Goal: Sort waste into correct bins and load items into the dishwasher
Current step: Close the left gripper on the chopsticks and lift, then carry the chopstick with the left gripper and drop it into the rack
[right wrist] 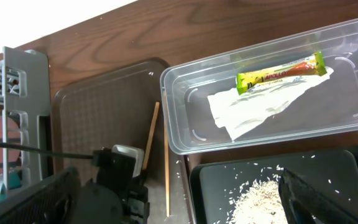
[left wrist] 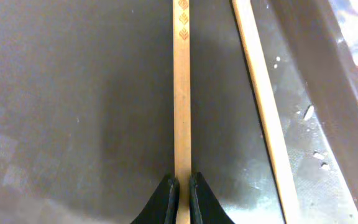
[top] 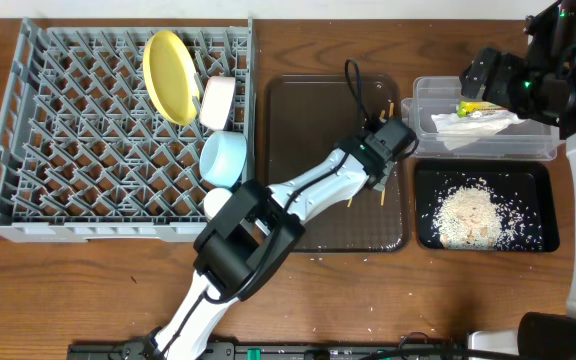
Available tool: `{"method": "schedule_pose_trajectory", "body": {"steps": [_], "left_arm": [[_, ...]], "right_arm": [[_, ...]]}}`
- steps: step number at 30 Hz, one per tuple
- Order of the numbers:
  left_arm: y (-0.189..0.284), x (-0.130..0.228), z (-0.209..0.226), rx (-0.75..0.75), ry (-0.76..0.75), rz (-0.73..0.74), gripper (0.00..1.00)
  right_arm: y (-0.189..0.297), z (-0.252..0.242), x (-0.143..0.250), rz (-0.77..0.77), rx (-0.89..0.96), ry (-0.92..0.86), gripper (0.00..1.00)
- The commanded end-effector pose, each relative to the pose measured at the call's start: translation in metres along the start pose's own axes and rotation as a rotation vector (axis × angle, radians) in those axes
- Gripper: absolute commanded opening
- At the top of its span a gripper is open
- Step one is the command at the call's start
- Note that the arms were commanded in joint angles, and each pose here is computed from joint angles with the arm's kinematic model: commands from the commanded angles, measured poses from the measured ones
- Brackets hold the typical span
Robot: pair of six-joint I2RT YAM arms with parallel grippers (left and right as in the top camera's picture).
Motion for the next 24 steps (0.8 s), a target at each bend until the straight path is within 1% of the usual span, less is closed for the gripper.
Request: {"method": "schedule_pose_trajectory", "body": {"steps": [1,5,9,13,16,20,22,24], "left_arm": [[0.009,-0.016,0.004,0.010,0.026,-0.008,0.08],[0.035,-0.027,0.019,-0.004,0.050,-0.008,0.08],[0.081,-0.045,0.042,-0.010,0.081,-0.035,0.08],[0.140,-0.070,0.083,-0.013,0.149,-0.106,0.08],[0.181,-0.081,0.120,-0.032,0.193,-0.157,0.08],[0.220,-0.080,0.175,-0.096,0.278,-0.163,0.08],[0.228,-0.072,0.200,-0.144,0.306,-0.122,0.08],[0.230,-0.061,0.225,-0.198,0.317,-0.050,0.08]], "right_arm": [[0.002,-0.002,-0.002,-0.010,0.008,-0.012,0.99],[0.002,-0.002,-0.002,-0.010,0.008,-0.012,0.99],[0.002,-0.002,-0.002,-0.010,0.008,-0.012,0.99],[0.002,-0.002,-0.002,-0.010,0.008,-0.012,0.99],[0.002,-0.002,-0.002,-0.010,0.008,-0.012,0.99],[0.002,-0.002,-0.002,-0.010,0.008,-0.012,0.99],[0.002,-0.002,-0.002,-0.010,0.008,-0.012,0.99],[0.002,-0.002,-0.002,-0.010,0.008,-0.012,0.99]]}}
Point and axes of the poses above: each gripper's point midway between its finger pads, its own y axis back along the fingers, its own z axis along the line the jaws close on, x = y × z, the point moved 7 cm from there along y, back along the fingers, and after that the axes turned 13 degrees about y, right-handed, at the moved point
